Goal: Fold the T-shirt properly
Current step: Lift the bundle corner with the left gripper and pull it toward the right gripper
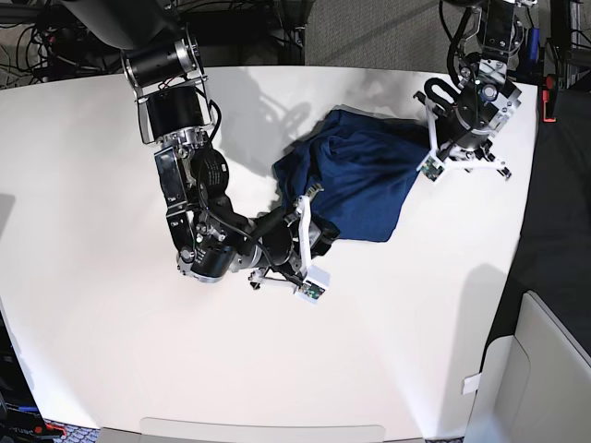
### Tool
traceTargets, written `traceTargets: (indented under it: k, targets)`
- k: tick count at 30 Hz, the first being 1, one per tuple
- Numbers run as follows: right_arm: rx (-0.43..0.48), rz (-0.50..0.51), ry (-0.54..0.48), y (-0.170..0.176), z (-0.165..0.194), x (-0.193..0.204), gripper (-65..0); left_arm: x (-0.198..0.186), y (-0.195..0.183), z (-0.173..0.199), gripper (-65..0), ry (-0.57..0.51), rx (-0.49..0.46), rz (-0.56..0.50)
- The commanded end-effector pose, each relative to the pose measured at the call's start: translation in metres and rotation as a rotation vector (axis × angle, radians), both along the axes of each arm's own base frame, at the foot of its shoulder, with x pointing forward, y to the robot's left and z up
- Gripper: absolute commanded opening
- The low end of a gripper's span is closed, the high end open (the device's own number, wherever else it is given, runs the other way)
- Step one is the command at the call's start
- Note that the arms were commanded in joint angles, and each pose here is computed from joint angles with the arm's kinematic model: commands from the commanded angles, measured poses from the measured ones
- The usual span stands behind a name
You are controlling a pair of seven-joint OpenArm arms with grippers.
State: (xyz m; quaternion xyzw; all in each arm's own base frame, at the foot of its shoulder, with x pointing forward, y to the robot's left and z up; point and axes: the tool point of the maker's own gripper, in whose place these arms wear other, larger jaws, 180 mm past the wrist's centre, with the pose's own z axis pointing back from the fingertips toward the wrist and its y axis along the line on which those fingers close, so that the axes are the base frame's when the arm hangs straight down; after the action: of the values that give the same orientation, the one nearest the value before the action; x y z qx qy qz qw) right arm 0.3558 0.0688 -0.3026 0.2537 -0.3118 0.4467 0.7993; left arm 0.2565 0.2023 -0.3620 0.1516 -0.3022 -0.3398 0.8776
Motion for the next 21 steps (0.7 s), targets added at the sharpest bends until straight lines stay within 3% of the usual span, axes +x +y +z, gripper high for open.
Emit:
traceTargets:
  k: [1,7,17,21]
  targets:
    - [0.037,0.015,-0.061,0.008,0.023,0.010,-52.4,0.007,0.002,0.011,-54.0,-0.049,0.008,0.005]
    - [0.034,0.010,-0.093,0.007,0.033,0.020,-52.4,-0.005,0.002,0.007,-54.0,-0.037,0.059,0.009]
    - [0.049,0.006,-0.074,0.015,0.032,0.029,-52.4,-0.065,-0.032,-0.019,-53.9,0.099,0.020,-0.099]
    - [0.063,0.010,-0.076,0.022,0.037,0.034,-52.4,-0.061,-0.024,-0.016,-51.1,0.087,0.031,-0.074]
